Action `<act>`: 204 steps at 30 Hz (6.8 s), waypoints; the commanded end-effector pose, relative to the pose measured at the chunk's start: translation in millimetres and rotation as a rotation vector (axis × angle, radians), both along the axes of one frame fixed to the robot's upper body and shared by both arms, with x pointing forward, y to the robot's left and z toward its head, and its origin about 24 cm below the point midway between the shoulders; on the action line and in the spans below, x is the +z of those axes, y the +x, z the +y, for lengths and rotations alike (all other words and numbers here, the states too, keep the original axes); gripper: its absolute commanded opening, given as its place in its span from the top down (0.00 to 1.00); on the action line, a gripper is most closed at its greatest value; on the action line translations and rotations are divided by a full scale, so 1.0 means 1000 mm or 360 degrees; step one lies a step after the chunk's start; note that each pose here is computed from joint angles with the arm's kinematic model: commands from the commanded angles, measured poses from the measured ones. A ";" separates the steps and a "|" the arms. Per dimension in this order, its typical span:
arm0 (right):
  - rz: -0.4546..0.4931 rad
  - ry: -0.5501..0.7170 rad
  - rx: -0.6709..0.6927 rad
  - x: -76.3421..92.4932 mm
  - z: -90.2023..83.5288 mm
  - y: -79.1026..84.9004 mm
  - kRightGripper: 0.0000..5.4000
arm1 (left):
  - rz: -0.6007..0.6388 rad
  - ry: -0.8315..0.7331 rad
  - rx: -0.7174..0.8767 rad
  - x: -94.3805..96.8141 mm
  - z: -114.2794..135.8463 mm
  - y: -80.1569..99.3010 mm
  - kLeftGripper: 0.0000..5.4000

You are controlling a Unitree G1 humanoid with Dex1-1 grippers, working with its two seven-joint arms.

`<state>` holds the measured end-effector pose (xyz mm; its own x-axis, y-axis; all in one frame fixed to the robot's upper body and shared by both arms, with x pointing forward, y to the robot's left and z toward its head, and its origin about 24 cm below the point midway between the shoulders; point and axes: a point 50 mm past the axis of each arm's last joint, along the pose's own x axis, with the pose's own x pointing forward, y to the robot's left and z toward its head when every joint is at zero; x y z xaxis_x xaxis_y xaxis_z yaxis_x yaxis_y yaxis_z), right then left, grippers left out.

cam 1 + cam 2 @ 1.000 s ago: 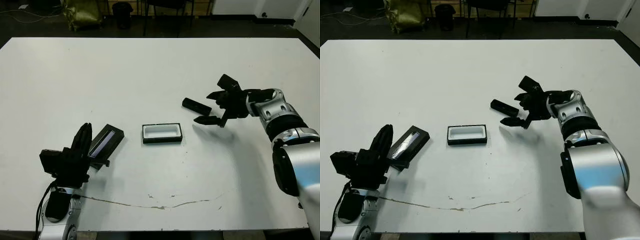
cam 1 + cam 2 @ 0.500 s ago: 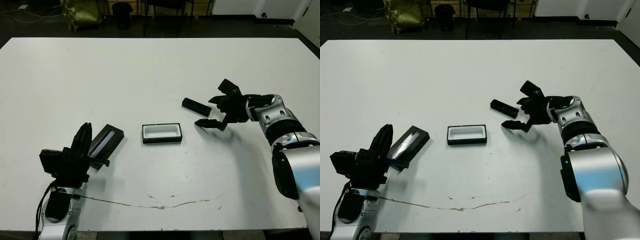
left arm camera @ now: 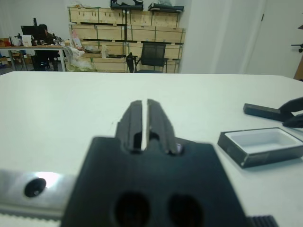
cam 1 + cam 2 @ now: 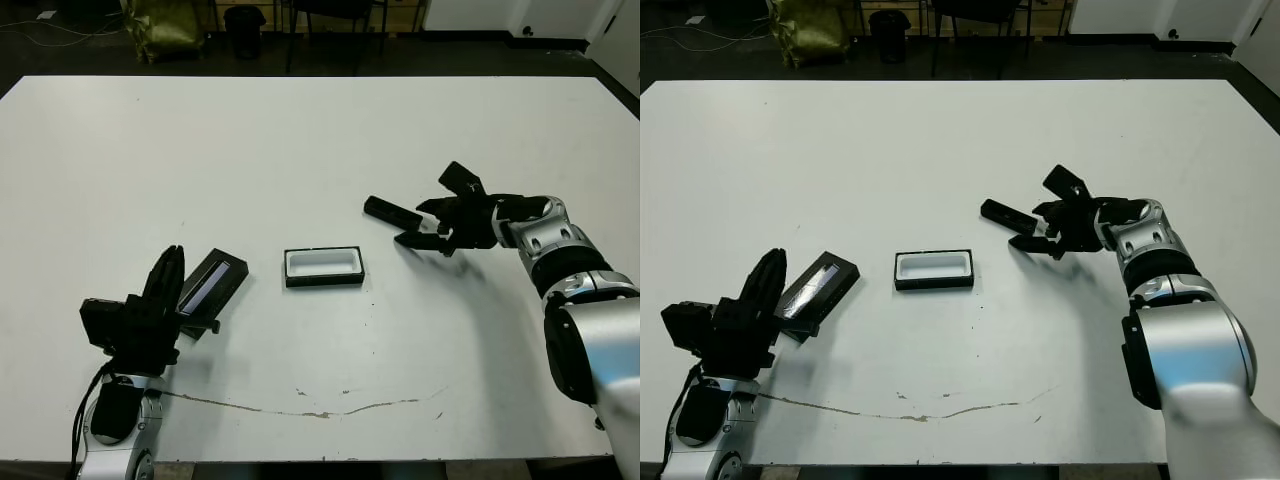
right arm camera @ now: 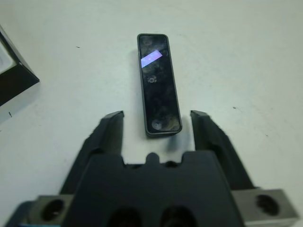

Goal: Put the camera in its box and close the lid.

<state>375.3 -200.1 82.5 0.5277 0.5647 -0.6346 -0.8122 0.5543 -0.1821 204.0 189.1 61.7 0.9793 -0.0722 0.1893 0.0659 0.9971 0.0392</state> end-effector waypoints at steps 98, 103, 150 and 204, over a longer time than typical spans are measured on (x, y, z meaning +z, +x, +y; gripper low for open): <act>0.0093 -0.0041 0.0993 0.062 0.092 -0.022 0.93 | 0.0082 0.0014 0.0024 -0.007 0.001 -0.003 1.00; 0.0085 -0.0066 0.0982 0.061 0.087 -0.022 0.93 | 0.0096 -0.0012 0.0024 -0.007 0.001 -0.005 1.00; 0.0116 -0.0276 0.1067 0.033 0.091 -0.025 0.93 | 0.0098 -0.0024 0.0047 -0.011 0.002 -0.007 1.00; 0.0238 -0.0302 0.1386 0.037 0.139 -0.038 0.79 | 0.0132 -0.0021 0.0100 -0.012 0.001 -0.010 1.00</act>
